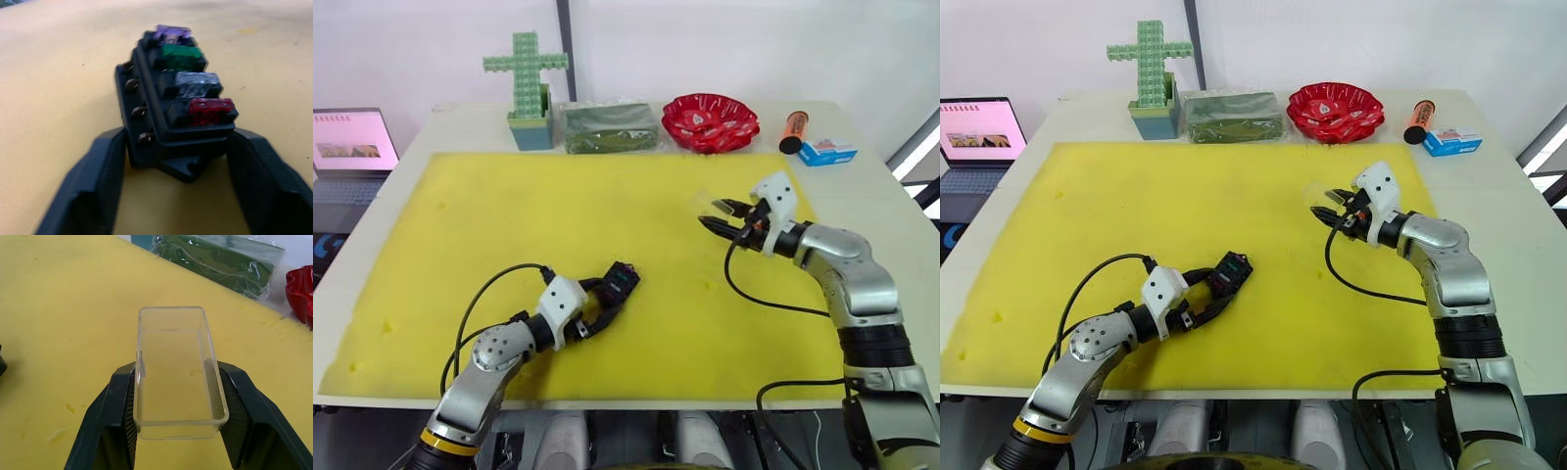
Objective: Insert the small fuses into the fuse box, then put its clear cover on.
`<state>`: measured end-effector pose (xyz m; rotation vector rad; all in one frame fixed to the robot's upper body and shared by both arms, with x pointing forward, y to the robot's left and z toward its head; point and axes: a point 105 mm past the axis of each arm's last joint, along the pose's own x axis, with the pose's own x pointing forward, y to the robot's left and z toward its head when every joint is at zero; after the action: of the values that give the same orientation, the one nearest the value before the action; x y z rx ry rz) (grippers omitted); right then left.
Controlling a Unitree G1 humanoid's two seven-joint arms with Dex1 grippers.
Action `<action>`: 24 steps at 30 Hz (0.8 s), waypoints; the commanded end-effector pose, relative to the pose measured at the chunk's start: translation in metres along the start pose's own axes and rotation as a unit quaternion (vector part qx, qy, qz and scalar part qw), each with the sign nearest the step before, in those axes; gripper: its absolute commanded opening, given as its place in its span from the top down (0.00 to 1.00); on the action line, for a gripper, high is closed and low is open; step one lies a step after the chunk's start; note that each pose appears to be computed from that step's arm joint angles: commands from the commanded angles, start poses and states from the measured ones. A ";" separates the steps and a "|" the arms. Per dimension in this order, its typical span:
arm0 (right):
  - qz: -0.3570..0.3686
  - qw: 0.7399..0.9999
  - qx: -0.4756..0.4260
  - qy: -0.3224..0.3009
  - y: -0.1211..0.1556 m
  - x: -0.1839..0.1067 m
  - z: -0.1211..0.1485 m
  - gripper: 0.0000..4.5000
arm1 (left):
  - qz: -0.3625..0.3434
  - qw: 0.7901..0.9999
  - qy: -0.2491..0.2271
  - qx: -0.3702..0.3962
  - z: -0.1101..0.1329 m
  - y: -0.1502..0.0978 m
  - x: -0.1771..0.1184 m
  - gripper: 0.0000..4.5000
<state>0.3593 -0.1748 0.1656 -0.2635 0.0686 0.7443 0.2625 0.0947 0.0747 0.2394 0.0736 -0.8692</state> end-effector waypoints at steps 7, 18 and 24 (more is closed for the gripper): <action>-0.008 0.999 -0.016 -0.031 -0.005 -0.004 0.019 0.59 | 0.023 0.999 0.023 -0.018 0.003 0.015 -0.007 0.43; 0.004 0.999 -0.013 -0.031 -0.001 0.000 0.019 0.59 | -0.138 0.989 0.019 -0.051 0.040 0.044 -0.023 0.43; 0.008 0.999 -0.012 -0.031 0.000 0.004 0.019 0.59 | -0.278 0.958 0.063 -0.009 0.033 0.044 -0.034 0.43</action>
<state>0.3598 -0.1707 0.1677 -0.2574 0.0610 0.7613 0.2778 0.1439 0.1180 0.2010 0.2993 -1.3152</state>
